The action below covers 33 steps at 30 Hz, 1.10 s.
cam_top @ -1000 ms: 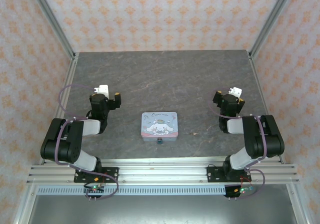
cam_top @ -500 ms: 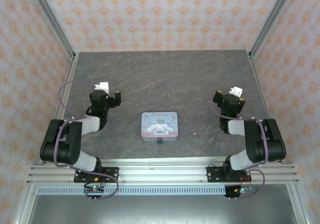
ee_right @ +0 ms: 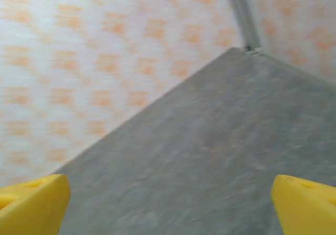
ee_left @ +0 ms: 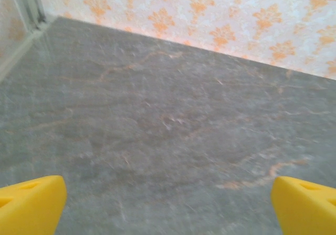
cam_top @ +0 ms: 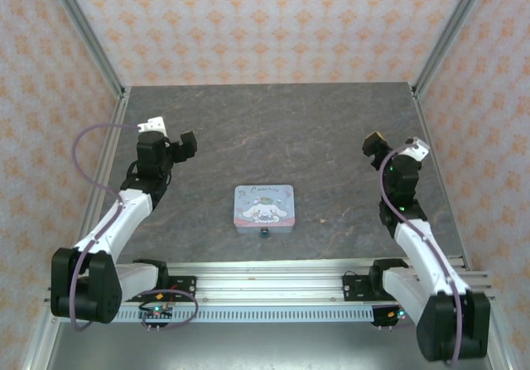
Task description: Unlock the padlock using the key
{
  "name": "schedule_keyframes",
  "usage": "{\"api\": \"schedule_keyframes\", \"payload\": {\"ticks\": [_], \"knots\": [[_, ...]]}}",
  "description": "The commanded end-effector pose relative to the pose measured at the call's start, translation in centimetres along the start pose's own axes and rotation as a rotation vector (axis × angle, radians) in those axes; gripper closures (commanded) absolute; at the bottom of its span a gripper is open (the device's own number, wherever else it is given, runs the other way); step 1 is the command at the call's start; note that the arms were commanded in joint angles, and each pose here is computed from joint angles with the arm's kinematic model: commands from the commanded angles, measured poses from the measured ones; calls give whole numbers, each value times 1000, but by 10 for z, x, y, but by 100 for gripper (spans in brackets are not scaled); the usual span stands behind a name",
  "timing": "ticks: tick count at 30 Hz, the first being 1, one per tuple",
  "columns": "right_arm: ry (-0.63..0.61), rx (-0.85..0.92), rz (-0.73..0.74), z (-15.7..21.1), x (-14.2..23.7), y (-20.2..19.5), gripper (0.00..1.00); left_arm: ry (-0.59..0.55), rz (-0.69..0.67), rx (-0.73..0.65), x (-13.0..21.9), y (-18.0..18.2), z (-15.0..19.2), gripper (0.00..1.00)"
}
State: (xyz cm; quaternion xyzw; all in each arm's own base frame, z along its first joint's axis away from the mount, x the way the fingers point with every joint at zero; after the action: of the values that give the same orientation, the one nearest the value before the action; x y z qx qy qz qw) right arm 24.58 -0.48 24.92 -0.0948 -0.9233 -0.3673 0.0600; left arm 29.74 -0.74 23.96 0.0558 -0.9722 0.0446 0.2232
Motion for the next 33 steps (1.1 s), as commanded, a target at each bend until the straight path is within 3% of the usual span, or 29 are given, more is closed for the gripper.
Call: {"api": "schedule_keyframes", "payload": {"ticks": [1, 6, 12, 18, 33], "knots": [[264, -147, -122, 24, 15, 5, 6, 222, 72, 138, 17, -10, 14, 0], [577, -279, -87, 66, 24, -4, 15, 474, 148, 202, 29, -29, 39, 0], [807, -281, -69, 115, 45, 2, 22, 588, 210, 216, 50, -51, 77, 0], [896, -259, -53, 148, 59, 10, 27, 609, 305, 256, 59, -75, 101, 0], [1009, -207, -71, 191, 56, 39, 44, 640, 415, 237, 48, -133, 117, 5]]}}
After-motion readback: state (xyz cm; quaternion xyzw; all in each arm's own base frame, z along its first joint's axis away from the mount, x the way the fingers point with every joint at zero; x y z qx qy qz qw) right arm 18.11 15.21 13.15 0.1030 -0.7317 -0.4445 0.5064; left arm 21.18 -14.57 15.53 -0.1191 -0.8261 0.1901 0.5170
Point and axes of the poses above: each hand's point on the last joint's axis, 136 mm out from that joint toward the fingers, its own x axis back along the fingers, its own y axis along the line the jaws close on, z = x × y, the point moved 9 cm from there along x, back along the fingers, and after that the axes turned 10 degrees about -x, right-handed, at the moved point
